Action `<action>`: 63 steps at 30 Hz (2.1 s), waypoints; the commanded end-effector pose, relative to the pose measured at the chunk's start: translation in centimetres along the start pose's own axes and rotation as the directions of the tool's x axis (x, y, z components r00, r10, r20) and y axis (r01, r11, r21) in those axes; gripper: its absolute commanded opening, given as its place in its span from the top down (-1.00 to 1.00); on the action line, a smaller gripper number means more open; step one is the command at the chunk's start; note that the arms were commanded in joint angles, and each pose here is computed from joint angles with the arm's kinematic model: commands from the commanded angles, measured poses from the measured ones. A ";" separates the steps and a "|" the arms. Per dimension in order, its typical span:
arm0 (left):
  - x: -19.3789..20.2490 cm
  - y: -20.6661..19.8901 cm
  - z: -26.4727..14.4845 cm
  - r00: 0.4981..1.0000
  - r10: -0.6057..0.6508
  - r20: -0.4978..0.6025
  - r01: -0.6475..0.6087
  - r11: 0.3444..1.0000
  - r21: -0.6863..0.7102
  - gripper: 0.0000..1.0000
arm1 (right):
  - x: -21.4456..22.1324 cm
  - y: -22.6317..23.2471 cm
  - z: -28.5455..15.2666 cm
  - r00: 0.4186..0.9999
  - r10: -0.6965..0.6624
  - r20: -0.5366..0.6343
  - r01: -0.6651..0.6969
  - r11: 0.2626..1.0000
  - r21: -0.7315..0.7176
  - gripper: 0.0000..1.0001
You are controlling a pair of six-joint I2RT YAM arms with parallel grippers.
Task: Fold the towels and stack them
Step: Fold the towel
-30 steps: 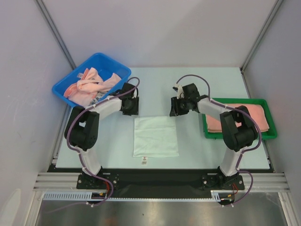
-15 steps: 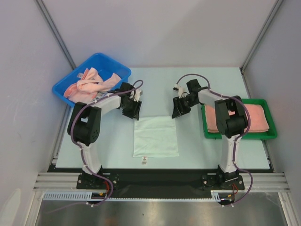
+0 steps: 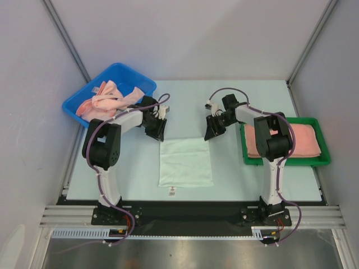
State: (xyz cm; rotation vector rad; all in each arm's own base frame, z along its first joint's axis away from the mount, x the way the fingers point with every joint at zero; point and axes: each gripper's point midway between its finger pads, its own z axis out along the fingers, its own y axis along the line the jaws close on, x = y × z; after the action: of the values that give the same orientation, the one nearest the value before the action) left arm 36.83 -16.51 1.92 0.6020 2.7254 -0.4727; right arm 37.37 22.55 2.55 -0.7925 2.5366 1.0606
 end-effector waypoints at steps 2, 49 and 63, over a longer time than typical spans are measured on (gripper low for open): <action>-0.5 -0.3 0.1 0.999 0.042 0.008 -0.043 0.998 0.043 0.34 | 0.1 -0.5 0.1 1.000 -0.013 -0.012 0.013 1.000 0.000 0.41; -5.6 -2.7 -7.9 0.948 0.143 0.286 -0.129 0.989 -0.066 0.99 | -2.4 4.9 -10.6 0.871 -0.358 0.337 0.132 0.831 0.541 1.00; 1.9 -6.0 -8.2 0.967 0.104 0.233 -0.103 0.995 -0.017 0.99 | 5.0 9.7 -7.2 0.927 -0.227 0.300 0.053 0.868 0.493 1.00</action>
State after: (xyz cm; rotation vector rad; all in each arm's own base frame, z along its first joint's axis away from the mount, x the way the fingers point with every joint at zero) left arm 31.74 -17.53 9.59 0.6503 2.4693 -0.4734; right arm 28.47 21.32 10.33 -0.6576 2.2273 0.4438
